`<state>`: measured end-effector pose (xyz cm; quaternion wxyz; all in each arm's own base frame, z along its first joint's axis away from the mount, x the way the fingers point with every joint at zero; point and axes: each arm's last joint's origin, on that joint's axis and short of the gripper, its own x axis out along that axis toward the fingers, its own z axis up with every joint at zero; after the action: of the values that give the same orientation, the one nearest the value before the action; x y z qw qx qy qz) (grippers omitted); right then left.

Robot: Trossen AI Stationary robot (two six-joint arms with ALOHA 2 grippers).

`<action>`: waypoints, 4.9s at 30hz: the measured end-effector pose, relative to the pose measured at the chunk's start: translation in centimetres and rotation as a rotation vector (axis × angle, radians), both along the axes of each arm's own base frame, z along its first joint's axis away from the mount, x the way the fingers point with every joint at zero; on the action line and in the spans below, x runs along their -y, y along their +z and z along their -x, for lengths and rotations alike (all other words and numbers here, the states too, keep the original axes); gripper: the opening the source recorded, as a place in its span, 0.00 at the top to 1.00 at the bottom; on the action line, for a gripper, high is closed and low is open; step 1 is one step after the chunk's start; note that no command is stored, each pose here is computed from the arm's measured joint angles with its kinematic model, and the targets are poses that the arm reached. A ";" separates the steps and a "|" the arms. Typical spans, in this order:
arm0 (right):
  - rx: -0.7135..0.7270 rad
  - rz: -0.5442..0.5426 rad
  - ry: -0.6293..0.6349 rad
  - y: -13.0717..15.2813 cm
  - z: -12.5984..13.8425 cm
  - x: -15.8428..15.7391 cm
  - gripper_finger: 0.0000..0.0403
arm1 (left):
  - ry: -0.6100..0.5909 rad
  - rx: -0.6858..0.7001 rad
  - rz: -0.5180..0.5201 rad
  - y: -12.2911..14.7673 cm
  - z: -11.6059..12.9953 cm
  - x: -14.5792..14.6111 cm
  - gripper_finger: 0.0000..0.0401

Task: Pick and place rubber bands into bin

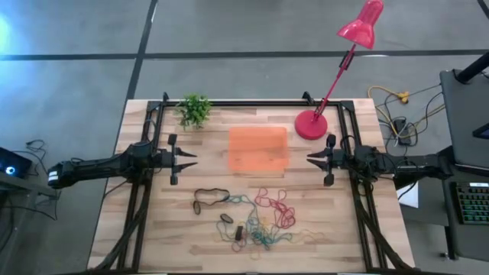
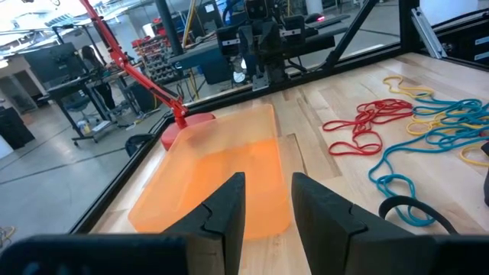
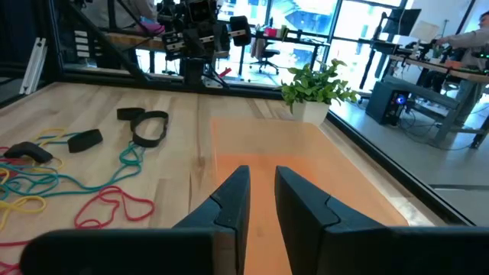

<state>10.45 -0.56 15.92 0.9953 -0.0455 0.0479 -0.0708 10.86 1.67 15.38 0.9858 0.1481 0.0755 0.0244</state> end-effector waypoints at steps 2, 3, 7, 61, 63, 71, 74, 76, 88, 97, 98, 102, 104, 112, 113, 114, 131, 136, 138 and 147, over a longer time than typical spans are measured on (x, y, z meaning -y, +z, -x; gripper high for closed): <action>0.008 0.000 0.000 0.1 0.0 0.0 0.87 | 0.000 0.000 0.000 0.0 0.0 0.0 0.77; 0.025 0.001 0.000 0.2 0.0 0.0 0.87 | 0.000 0.000 0.000 0.0 0.0 0.0 0.77; 0.130 -0.141 0.021 1.1 0.0 -0.1 0.87 | 0.001 0.000 -0.001 0.0 0.0 0.0 0.77; -0.394 0.079 0.286 12.2 -9.8 -0.7 0.87 | -0.281 -0.030 0.422 3.4 -5.4 2.0 0.77; -0.436 0.082 0.238 12.0 -9.4 -0.6 0.87 | -0.296 -0.079 0.395 3.9 -6.9 2.3 0.77; -0.422 -0.011 0.090 11.3 -5.6 -0.3 0.87 | -0.171 -0.501 0.412 3.8 -11.2 3.2 0.77; -0.397 -0.047 0.039 10.2 -4.1 -0.2 0.87 | -0.121 -0.639 0.414 3.7 -12.0 4.1 0.77; -0.381 -0.073 0.013 9.4 -3.3 -0.2 0.87 | -0.106 -0.677 0.427 3.9 -12.6 4.8 0.77; -0.255 -0.122 0.008 6.4 -1.9 -0.2 0.87 | 0.092 -0.834 0.191 3.3 -14.3 7.6 0.77; -0.220 -0.162 0.046 5.6 -2.3 -0.4 0.87 | 0.141 -0.970 0.179 0.1 -15.1 7.5 0.77; -0.216 -0.163 0.048 5.6 -2.3 -0.4 0.87 | 0.145 -0.976 0.183 -0.1 -15.1 7.5 0.77; -0.204 -0.169 0.049 5.7 -2.3 -0.4 0.87 | 0.161 -1.002 0.204 -0.6 -15.1 7.0 0.77; -0.204 -0.171 0.049 5.7 -2.3 -0.4 0.87 | 0.162 -1.012 0.242 -0.8 -15.2 6.7 0.77; -0.202 -0.194 0.044 5.7 -2.3 -0.4 0.87 | 0.147 -1.044 0.315 -1.3 -15.5 5.7 0.80; -0.202 -0.194 0.044 5.7 -2.3 -0.4 0.87 | 0.144 -1.046 0.317 -1.3 -15.5 5.7 0.83; -0.202 -0.194 0.044 5.7 -2.3 -0.4 0.87 | 0.138 -1.047 0.318 -1.3 -15.5 5.7 0.86; -0.230 -0.198 0.037 4.8 -2.3 -0.4 0.87 | 0.067 -0.855 0.217 3.9 -15.8 5.6 1.00; -0.252 -0.211 0.029 3.5 -2.2 -0.4 0.87 | 0.093 -0.663 0.127 8.4 -15.6 4.9 1.00; -0.242 -0.218 0.027 3.2 -2.3 -0.4 0.87 | 0.115 -0.579 0.096 10.0 -15.7 4.4 1.00; -0.188 -0.221 0.029 2.4 -2.4 -0.4 0.87 | 0.175 -0.261 -0.009 13.4 -17.1 1.1 1.00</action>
<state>12.89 -0.17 18.32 0.9863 0.0573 0.1479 -0.0461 27.97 0.57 28.81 0.9610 0.1475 0.2153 0.0913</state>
